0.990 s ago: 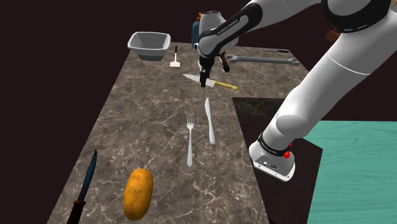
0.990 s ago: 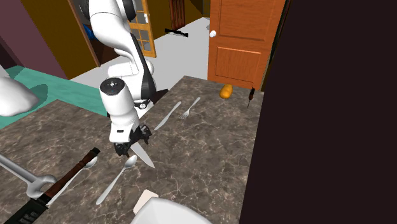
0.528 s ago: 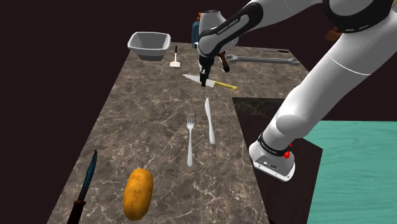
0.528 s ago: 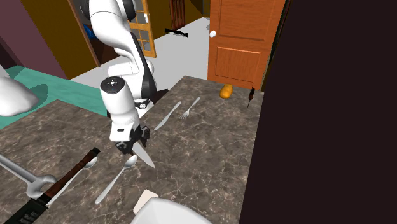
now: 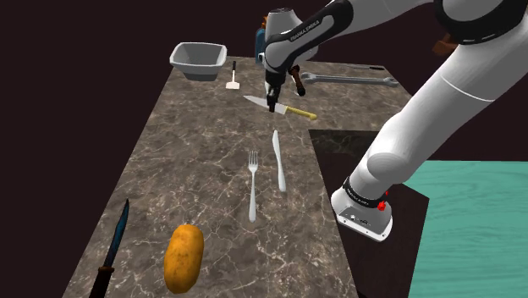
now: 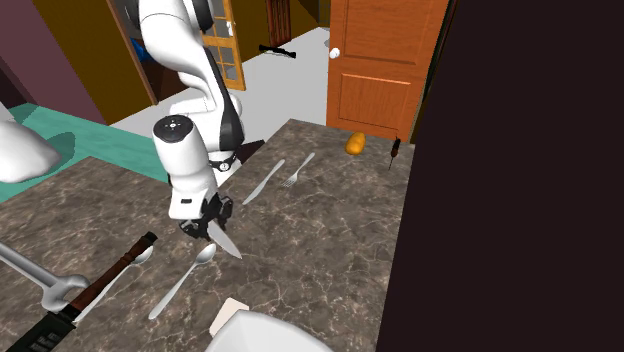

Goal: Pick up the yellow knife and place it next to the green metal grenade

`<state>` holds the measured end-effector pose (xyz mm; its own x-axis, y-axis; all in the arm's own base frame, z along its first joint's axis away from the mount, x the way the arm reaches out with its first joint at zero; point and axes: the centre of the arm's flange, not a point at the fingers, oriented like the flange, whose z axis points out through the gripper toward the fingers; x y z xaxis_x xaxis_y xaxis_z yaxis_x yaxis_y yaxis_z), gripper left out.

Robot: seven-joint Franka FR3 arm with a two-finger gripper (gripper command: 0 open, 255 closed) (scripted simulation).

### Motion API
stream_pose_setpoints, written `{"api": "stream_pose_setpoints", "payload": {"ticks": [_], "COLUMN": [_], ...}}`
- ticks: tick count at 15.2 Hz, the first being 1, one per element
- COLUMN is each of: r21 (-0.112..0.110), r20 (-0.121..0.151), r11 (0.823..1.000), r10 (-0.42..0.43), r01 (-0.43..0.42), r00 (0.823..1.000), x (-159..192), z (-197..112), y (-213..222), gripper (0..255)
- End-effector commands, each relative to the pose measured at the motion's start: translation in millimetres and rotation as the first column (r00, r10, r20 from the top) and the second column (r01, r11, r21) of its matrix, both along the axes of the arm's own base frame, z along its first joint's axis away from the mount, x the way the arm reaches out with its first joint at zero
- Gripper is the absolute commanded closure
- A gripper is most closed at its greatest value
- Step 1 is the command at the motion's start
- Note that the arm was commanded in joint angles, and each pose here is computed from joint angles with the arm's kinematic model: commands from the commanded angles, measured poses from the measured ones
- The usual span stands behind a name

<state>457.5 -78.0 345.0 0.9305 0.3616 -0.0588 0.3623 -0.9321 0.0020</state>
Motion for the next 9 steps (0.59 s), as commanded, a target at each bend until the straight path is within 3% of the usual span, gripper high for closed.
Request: {"api": "stream_pose_setpoints", "payload": {"ticks": [1,9], "r21": [0.000,0.000], "r20": [-0.001,-0.001], "r11": [1.000,1.000], "r10": [-0.001,-0.001], "r01": [0.001,0.001], "r00": [1.000,1.000], "x": [-0.7,-0.7], "z": [10.1,52.4], "y": [0.3,0.3], "gripper": [255,255]}}
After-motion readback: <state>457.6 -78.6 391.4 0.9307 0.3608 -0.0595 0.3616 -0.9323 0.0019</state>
